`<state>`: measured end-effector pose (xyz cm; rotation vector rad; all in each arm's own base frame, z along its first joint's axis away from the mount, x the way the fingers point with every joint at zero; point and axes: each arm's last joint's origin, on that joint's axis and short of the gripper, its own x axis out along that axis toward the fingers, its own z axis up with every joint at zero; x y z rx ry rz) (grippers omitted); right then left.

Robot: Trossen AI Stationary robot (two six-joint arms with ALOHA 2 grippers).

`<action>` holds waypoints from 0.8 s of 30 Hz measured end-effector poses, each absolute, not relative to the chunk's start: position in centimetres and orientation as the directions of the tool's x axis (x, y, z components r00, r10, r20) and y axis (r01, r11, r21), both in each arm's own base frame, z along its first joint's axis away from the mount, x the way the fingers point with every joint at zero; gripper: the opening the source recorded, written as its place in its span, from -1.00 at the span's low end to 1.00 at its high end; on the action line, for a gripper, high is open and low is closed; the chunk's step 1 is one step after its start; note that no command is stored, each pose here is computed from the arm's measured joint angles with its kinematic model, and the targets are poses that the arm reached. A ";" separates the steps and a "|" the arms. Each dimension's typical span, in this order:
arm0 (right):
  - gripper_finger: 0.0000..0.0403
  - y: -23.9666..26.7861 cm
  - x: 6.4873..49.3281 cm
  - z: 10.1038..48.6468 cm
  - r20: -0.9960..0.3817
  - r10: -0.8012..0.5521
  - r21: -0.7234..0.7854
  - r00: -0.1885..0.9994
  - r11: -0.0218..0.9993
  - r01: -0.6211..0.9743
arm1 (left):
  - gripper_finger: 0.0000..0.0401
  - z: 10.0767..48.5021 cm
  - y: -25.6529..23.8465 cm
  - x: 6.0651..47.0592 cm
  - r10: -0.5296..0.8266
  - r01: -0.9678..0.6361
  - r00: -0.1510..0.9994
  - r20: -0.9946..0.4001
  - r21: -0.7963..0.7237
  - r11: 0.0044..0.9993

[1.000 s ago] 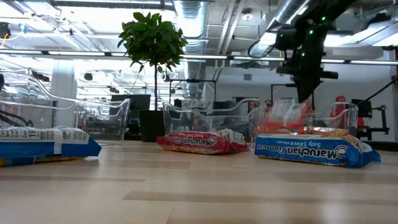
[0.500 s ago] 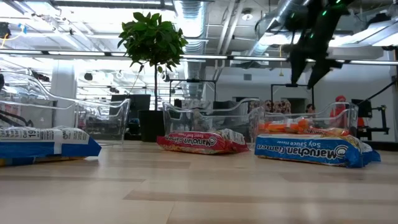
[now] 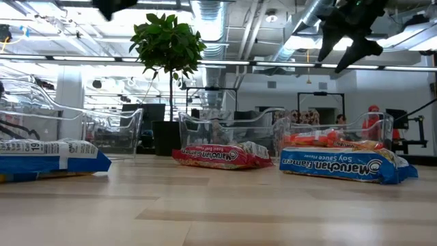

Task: Sort Maruchan noodles
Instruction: Put the left blue noodle pack into the left transparent bin

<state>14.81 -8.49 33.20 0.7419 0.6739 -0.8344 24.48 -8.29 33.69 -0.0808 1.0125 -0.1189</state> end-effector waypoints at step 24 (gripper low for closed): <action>0.60 -9.2 17.1 31.4 -0.829 -0.364 0.235 0.425 0.463 0.855 | 0.22 14.9 -20.0 24.5 0.213 0.388 0.251 -0.944 0.300 0.872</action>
